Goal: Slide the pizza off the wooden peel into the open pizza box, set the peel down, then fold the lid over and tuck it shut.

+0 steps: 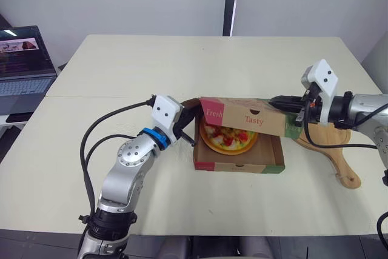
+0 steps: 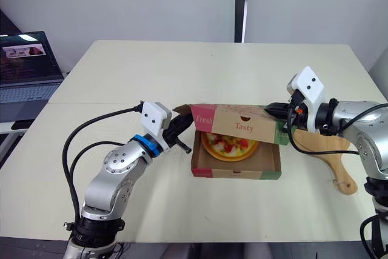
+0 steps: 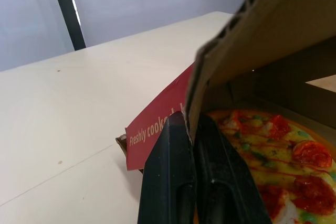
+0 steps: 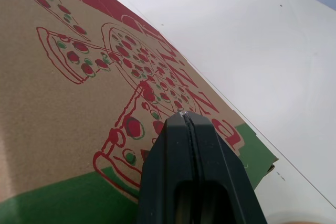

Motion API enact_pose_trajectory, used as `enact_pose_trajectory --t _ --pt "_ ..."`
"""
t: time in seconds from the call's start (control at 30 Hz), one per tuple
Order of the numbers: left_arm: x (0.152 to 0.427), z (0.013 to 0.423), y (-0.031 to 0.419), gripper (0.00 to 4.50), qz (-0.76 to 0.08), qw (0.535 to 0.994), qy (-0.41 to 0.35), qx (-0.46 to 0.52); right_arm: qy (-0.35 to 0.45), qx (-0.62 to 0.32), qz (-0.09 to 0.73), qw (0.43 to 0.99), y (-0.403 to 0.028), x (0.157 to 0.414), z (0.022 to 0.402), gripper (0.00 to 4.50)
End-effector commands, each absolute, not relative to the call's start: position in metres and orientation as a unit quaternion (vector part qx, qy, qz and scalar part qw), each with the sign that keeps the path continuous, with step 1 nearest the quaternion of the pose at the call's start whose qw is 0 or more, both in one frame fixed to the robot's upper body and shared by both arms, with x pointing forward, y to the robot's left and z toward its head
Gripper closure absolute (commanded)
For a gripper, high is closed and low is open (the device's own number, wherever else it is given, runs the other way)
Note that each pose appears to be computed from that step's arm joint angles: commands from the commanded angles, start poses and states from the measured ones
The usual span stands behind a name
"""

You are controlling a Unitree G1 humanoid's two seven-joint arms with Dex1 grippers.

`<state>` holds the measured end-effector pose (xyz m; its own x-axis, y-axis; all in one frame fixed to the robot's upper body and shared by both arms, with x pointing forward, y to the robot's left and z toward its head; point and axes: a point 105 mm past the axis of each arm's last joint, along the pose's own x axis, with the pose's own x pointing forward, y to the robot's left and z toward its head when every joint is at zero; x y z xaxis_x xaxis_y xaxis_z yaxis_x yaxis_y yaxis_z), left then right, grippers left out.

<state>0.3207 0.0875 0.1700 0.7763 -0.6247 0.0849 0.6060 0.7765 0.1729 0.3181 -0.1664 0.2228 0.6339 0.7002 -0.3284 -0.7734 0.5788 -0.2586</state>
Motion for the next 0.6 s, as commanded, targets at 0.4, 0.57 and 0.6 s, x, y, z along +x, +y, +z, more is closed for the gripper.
enact_pose_trajectory --t 0.4,0.57,0.6 --pt "0.3193 0.1978 0.0711 4.46 -0.327 0.943 -0.029 -0.054 0.086 -0.210 0.438 0.870 -0.1616 0.3198 0.2350 4.50" --pt "0.3204 0.2016 0.0685 4.46 -0.333 0.942 -0.034 -0.006 0.089 -0.212 0.444 0.866 -0.1608 0.3199 0.2347 4.50" --pt "0.3206 0.2018 0.0681 4.46 -0.334 0.942 -0.033 0.000 0.090 -0.213 0.445 0.865 -0.1607 0.3199 0.2346 4.50"
